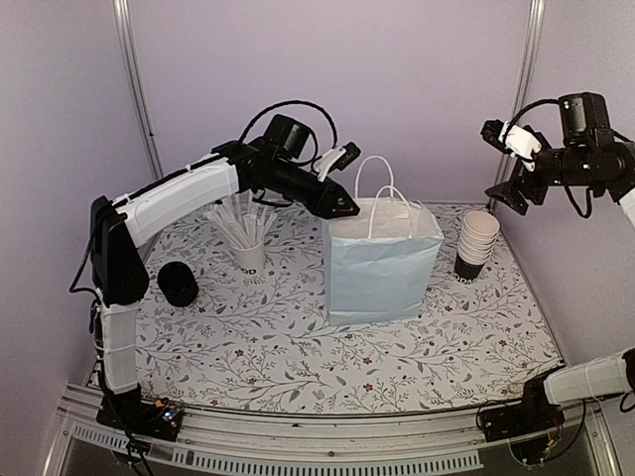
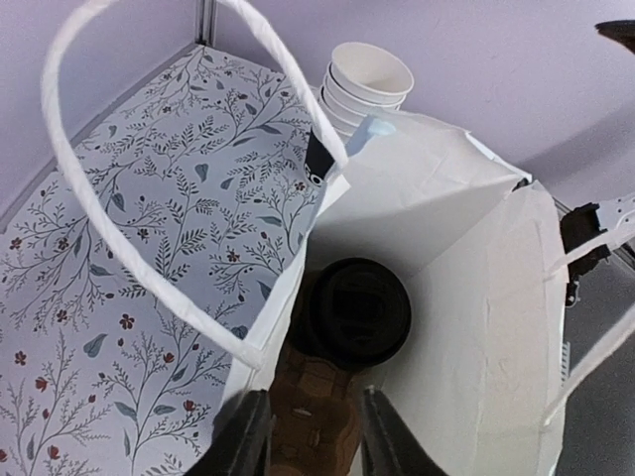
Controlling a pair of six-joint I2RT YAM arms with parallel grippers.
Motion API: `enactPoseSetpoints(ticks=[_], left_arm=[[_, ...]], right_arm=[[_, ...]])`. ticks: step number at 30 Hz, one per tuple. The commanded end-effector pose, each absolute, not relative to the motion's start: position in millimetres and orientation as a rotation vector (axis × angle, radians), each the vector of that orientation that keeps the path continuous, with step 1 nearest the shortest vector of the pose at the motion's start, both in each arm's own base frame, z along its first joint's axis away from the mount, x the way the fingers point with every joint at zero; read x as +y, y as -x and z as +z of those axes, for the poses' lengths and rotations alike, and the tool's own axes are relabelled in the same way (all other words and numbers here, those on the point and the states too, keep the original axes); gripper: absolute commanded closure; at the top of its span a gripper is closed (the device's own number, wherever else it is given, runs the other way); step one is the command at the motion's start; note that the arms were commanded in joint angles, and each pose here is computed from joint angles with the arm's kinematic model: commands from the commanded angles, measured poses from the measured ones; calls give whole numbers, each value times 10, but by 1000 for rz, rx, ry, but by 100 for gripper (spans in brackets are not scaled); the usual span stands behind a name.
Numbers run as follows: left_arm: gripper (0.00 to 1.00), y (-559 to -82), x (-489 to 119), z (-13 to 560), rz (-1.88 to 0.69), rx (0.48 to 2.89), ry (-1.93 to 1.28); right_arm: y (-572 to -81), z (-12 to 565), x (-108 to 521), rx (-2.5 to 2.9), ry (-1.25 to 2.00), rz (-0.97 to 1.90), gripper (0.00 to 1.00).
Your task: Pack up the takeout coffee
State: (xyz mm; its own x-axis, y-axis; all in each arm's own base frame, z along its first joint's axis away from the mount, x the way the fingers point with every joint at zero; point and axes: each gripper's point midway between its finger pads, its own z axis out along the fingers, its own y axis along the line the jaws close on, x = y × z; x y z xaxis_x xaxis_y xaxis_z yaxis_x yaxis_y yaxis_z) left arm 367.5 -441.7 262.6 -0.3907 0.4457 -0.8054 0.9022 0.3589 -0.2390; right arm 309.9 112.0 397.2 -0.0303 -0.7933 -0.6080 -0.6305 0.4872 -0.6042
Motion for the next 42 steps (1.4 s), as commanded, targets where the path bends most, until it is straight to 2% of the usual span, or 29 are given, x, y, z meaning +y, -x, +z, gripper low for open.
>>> enactPoseSetpoints(ticks=[1, 3, 9, 15, 17, 21, 27, 35, 42], left_arm=[[75, -3695, -4365, 2750, -936, 1946, -1177], [82, -3688, -4359, 2765, -936, 1939, -1182], [88, -3619, -4317, 2884, -936, 1915, -1187], [99, -3487, -4118, 3166, -891, 1864, -1164], [99, -3452, -3993, 3233, -842, 1863, -1133], [93, -3500, -3610, 3201, -703, 1942, -988], [93, -3569, -2950, 2938, -538, 2090, -709], [88, -3726, -2204, 2704, -394, 2138, -369], [90, -3664, -1758, 2785, -400, 2113, -156]], right_arm=[[-3010, 3667, 971, 1805, 1131, -69, 1], [-2961, 3531, 902, 1829, 1101, -45, 1], [-2866, 3245, 822, 1879, 1050, 32, 1], [-2829, 2918, 933, 1910, 1027, 180, 1], [-2800, 2804, 996, 1905, 1006, 245, 1], [-2750, 2472, 1092, 1916, 967, 361, 1], [-2779, 2065, 1072, 1935, 897, 375, 1], [-2838, 2015, 1020, 1931, 833, 353, 1], [-2811, 2021, 1040, 1914, 856, 356, 1]])
